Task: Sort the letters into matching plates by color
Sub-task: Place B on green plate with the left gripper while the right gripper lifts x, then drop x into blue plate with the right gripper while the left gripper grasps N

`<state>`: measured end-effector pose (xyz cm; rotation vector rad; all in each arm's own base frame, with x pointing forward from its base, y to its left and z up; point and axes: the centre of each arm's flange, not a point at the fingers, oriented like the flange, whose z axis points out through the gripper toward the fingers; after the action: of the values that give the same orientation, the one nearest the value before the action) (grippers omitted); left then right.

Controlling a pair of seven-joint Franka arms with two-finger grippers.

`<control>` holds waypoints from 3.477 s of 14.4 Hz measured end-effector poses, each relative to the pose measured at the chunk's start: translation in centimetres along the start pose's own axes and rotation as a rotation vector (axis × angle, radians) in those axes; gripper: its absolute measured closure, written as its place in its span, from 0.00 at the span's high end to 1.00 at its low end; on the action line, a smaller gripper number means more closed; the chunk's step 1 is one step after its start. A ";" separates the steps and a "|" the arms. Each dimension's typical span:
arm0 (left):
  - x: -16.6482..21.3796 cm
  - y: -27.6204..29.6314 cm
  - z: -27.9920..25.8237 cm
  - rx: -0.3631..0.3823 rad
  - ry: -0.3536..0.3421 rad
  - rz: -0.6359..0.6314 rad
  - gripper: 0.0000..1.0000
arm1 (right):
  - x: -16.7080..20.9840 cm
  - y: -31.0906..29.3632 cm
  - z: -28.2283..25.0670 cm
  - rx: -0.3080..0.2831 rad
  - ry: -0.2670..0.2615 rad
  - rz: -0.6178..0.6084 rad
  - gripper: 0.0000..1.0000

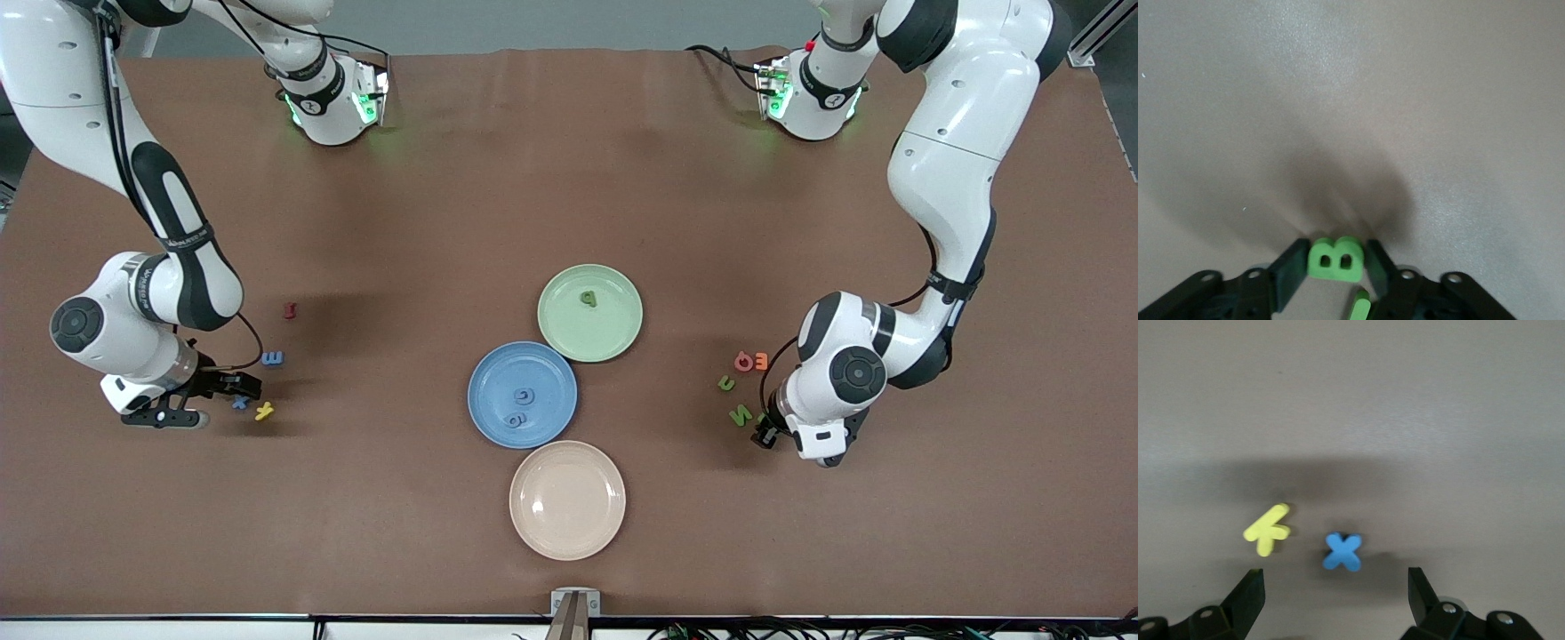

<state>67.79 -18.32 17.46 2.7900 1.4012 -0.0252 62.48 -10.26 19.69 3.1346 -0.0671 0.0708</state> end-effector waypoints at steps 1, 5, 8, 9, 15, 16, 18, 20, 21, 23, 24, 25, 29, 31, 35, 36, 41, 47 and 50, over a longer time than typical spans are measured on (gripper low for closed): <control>0.0 0.0 0.0 0.000 0.000 0.000 0.42 | 0.0 0.2 0.0 0.000 0.001 0.000 0.91; 0.0 0.0 -0.1 -0.001 0.001 0.000 0.40 | -0.1 0.1 0.8 0.000 0.006 -0.001 0.80; 0.2 0.3 -0.7 -0.012 0.006 -0.001 0.36 | -0.1 0.3 1.2 0.000 0.004 0.002 0.69; 0.3 0.4 -1.2 -0.019 0.010 -0.001 0.35 | -0.1 0.4 1.3 0.000 0.003 0.003 0.68; -4.8 2.3 -6.3 -0.002 -0.005 0.026 0.35 | 0.0 0.5 2.4 0.000 -0.004 0.005 0.58; -6.8 2.8 -7.1 0.003 -0.012 0.024 0.35 | 0.1 0.5 2.4 0.000 -0.003 0.005 0.58; -11.5 3.9 -7.8 0.007 -0.016 0.023 0.35 | 0.4 0.6 2.2 -0.001 0.003 0.007 0.42; -16.8 4.7 -7.6 0.011 -0.018 0.031 0.35 | 0.5 0.6 2.2 -0.001 0.004 0.007 0.38; -19.5 5.0 -7.5 0.015 -0.018 0.038 0.35 | 0.6 0.7 2.1 -0.001 0.005 0.007 0.26; -24.7 5.1 -7.1 0.023 -0.018 0.056 0.35 | 0.6 0.6 2.1 0.000 0.006 0.007 0.27; -26.7 5.0 -6.9 0.027 -0.018 0.062 0.35 | 0.7 0.5 2.1 0.001 0.007 0.005 0.27; -28.6 4.9 -6.6 0.033 -0.018 0.069 0.35 | 0.8 0.1 2.0 0.004 0.009 0.000 0.27; -31.7 4.5 -5.3 0.054 -0.023 0.089 0.35 | 2.6 -4.8 0.0 0.022 -0.067 0.042 0.27; -32.7 4.3 -4.7 0.064 -0.027 0.102 0.35 | 3.9 -9.7 -2.5 0.021 -0.105 0.095 0.27; -33.8 3.9 -4.0 0.077 -0.028 0.118 0.40 | 3.7 -22.3 -5.1 0.014 -0.099 0.223 0.27; -33.8 3.8 -3.8 0.080 -0.029 0.118 0.48 | 3.2 -25.8 -5.6 0.015 -0.089 0.256 0.27; -33.2 3.8 -3.7 0.083 -0.028 0.115 0.80 | 0.0 -40.2 -8.7 0.043 -0.038 0.399 0.27; -24.1 3.9 -5.9 0.056 -0.025 0.341 0.79 | -2.6 -50.5 -4.5 0.052 -0.042 0.504 0.27; -18.0 3.0 -7.4 0.050 -0.018 0.466 0.79 | -2.8 -53.3 -2.3 0.061 -0.038 0.525 0.27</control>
<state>59.50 -34.36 25.32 3.0691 0.7259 -0.0780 61.85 43.14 21.67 3.0810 -0.8977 0.0148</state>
